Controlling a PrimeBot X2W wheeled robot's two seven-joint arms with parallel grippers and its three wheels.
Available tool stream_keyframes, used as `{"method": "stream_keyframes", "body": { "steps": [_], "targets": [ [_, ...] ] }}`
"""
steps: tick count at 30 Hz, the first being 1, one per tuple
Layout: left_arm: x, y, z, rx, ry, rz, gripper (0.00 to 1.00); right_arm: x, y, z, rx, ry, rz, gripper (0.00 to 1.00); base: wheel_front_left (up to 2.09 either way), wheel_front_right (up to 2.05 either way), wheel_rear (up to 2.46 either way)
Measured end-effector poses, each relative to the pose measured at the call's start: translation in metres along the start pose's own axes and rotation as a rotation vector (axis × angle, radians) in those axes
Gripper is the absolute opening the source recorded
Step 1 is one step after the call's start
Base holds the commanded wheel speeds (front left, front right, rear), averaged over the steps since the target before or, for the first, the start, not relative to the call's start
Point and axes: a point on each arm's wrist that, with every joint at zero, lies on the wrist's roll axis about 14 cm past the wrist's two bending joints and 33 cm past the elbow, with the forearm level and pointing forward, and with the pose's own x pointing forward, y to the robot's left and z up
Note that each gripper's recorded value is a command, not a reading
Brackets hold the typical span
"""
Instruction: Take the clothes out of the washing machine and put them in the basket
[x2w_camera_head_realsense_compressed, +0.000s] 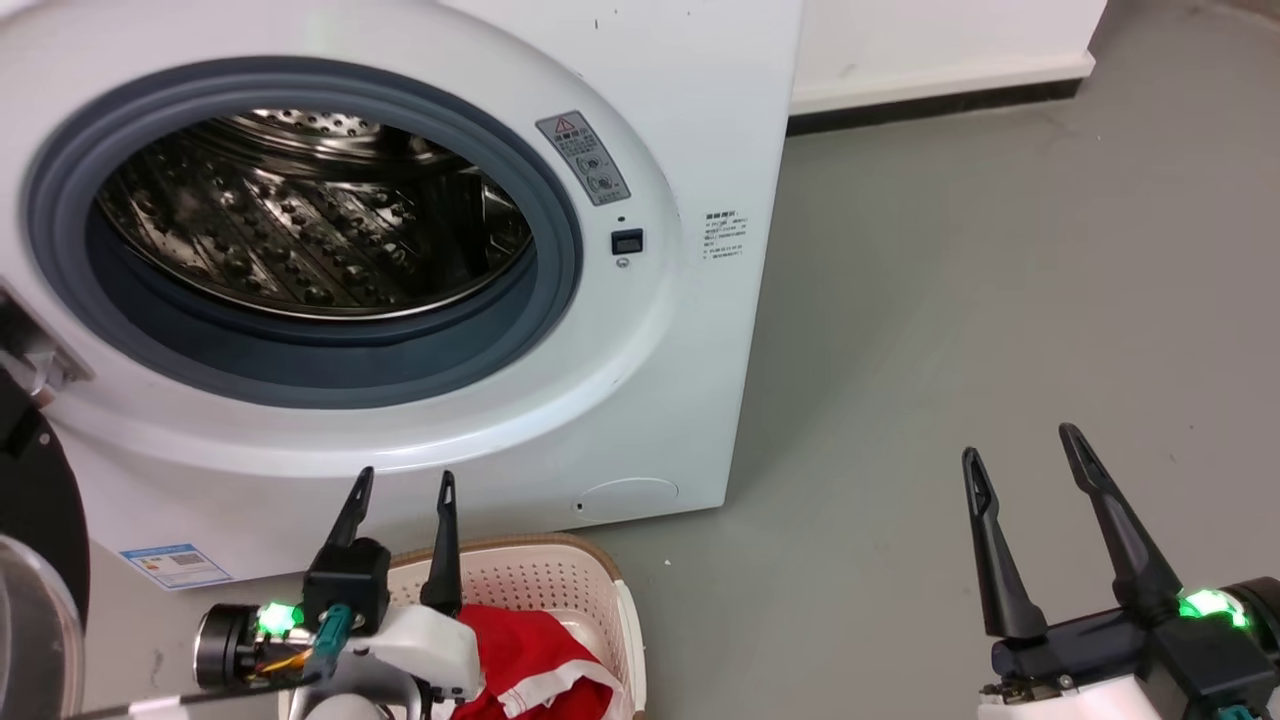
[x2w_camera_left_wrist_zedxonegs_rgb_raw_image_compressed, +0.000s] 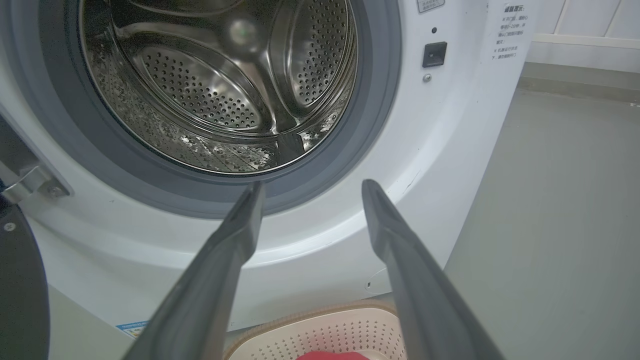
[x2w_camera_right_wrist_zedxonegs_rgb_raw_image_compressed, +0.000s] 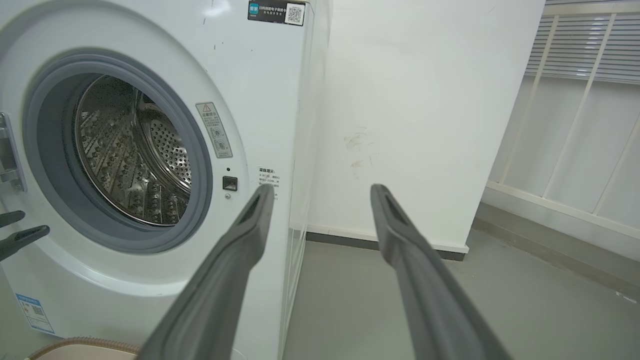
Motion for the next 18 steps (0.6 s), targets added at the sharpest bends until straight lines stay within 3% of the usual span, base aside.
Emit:
{"method": "stream_keyframes", "body": {
  "steps": [8,18],
  "targets": [
    [-0.027,0.022,0.039,-0.029,-0.129,0.129,1.0,-0.008,-0.001,0.004,0.031,-0.01,-0.008,1.0,0.0,0.0,0.0],
    [-0.056,0.038,0.052,-0.042,-0.181,0.221,1.0,-0.013,0.0,-0.004,0.056,0.013,-0.008,1.0,0.0,0.0,0.0]
  ]
}}
